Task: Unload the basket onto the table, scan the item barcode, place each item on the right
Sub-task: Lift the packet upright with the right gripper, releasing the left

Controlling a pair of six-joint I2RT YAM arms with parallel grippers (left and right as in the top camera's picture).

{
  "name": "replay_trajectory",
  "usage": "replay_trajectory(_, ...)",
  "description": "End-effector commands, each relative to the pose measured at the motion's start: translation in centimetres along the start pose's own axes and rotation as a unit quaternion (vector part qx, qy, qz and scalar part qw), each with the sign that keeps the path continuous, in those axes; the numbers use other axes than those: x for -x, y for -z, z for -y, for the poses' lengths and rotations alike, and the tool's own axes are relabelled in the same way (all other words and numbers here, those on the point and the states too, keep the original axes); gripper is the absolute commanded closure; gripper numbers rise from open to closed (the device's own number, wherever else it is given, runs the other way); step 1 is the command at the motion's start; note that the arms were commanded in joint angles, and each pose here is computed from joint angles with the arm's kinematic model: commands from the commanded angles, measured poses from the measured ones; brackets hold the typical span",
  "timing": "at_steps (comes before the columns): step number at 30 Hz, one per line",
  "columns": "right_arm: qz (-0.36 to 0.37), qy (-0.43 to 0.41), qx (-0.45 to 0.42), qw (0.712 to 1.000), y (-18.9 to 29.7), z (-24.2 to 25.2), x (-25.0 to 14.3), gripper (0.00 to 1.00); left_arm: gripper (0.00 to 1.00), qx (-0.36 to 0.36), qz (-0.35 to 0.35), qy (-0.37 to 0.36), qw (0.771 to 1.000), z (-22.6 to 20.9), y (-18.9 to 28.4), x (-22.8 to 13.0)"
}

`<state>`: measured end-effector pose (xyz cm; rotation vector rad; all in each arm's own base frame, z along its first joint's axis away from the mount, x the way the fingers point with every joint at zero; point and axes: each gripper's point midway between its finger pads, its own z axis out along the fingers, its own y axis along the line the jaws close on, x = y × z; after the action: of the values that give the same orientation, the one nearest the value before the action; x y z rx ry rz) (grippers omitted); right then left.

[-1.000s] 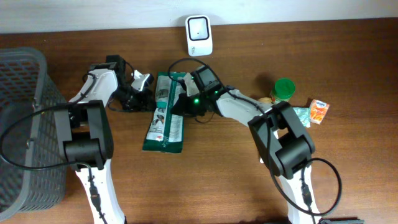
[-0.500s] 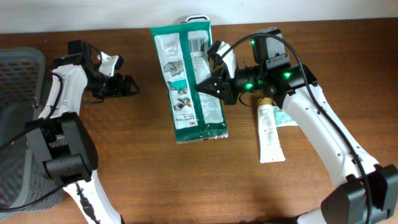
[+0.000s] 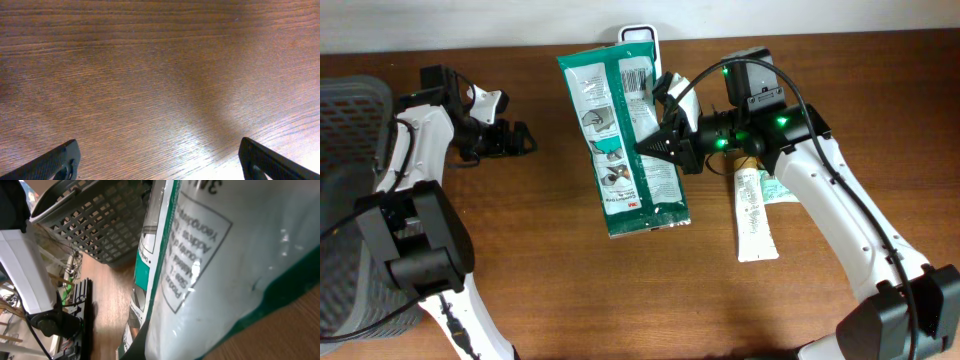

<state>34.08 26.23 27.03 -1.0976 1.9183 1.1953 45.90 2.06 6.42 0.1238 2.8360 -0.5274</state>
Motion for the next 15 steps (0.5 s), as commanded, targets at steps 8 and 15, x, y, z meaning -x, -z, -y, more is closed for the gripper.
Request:
replay_trajectory(8,-0.009,0.012,-0.027,1.0,0.5,0.1,0.0,0.96,0.01,0.004,0.007,-0.005,1.0,-0.2,0.5,0.3)
replay_trajectory(15,-0.005,0.028,-0.054,0.998,0.7,0.9,0.8,0.96,0.01,0.004,0.007,-0.005,1.0,-0.2,0.5,0.3)
